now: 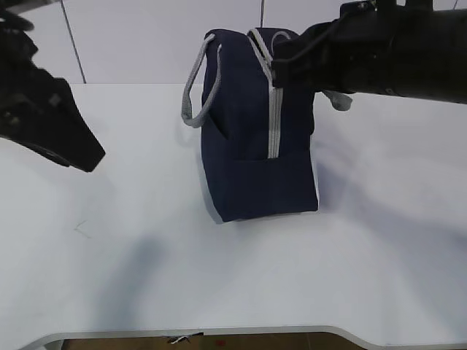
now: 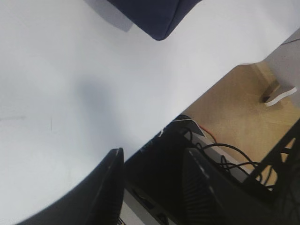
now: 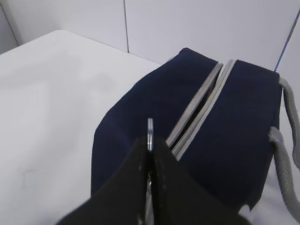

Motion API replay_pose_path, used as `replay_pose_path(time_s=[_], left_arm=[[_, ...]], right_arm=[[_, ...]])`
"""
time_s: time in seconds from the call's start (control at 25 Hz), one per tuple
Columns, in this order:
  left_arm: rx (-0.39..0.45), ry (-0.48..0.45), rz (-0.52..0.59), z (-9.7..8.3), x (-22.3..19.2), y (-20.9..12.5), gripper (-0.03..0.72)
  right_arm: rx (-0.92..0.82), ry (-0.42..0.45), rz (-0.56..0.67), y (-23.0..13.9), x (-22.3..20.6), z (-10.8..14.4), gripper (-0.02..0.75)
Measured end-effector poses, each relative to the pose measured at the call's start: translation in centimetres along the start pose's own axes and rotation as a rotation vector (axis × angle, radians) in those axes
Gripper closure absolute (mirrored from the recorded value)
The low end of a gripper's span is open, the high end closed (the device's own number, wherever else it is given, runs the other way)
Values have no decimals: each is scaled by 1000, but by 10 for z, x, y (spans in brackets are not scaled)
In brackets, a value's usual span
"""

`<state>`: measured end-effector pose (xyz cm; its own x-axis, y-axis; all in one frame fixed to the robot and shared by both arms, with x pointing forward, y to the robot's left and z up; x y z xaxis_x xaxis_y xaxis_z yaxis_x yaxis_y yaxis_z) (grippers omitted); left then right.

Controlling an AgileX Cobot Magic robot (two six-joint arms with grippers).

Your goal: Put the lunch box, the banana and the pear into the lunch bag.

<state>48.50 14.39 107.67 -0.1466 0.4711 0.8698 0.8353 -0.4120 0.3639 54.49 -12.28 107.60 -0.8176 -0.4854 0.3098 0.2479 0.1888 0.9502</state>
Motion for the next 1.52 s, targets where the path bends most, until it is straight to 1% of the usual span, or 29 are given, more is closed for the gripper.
replay_pose_path(time_s=[0.24,0.4,0.48,0.56,0.64,0.8,1.0,1.08,1.24,1.32,1.36,1.4,1.52], left_arm=[[-71,24,-57,2,-36,-7,361],[-121,23,-122,-4,-50,-4,294],[-128,23,-170,-7,-57,1,242],[-135,18,-214,-12,-62,7,223],[-147,4,-247,-17,-68,13,216],[-182,-25,-275,-32,-87,20,214],[-213,-4,-341,-42,-114,31,215],[-212,13,-378,-42,-120,37,215],[-197,47,-433,-36,-128,46,216],[-191,57,-461,-35,-127,50,243],[-188,61,-466,-34,-129,51,286],[-185,64,-468,-33,-130,52,351],[-186,71,-466,-32,-134,52,585]], right_arm=[[-191,-7,-11,9,-4,-1,721],[-318,-9,-6,8,-6,-2,721],[-367,-9,-2,7,-8,-2,721],[-404,-5,-5,7,-8,-1,721],[-419,-2,-10,8,-8,-1,721],[-412,-1,-13,9,-8,-1,721],[-381,-1,-10,9,-9,-1,721],[-376,0,-10,9,-9,-1,721],[-375,0,-10,9,-9,-1,721],[-372,0,-14,10,-9,-1,721],[-370,1,-18,12,-9,-1,721],[-365,2,-23,14,-9,-1,721],[-341,3,-33,18,-9,-1,721]])
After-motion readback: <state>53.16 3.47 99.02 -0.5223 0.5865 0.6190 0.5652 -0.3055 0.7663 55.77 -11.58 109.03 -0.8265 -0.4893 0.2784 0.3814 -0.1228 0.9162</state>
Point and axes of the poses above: a point on each arm's last joint axis where the gripper is mounted, x pointing back along that axis away from the gripper, z along the wrist's bending axis when the last joint is at zero, y = z × x, the point moved 4 cm from there along -x, pointing out along that axis toward the gripper, and after that the axes turned 2 degrees about x, right-handed, at the moved point
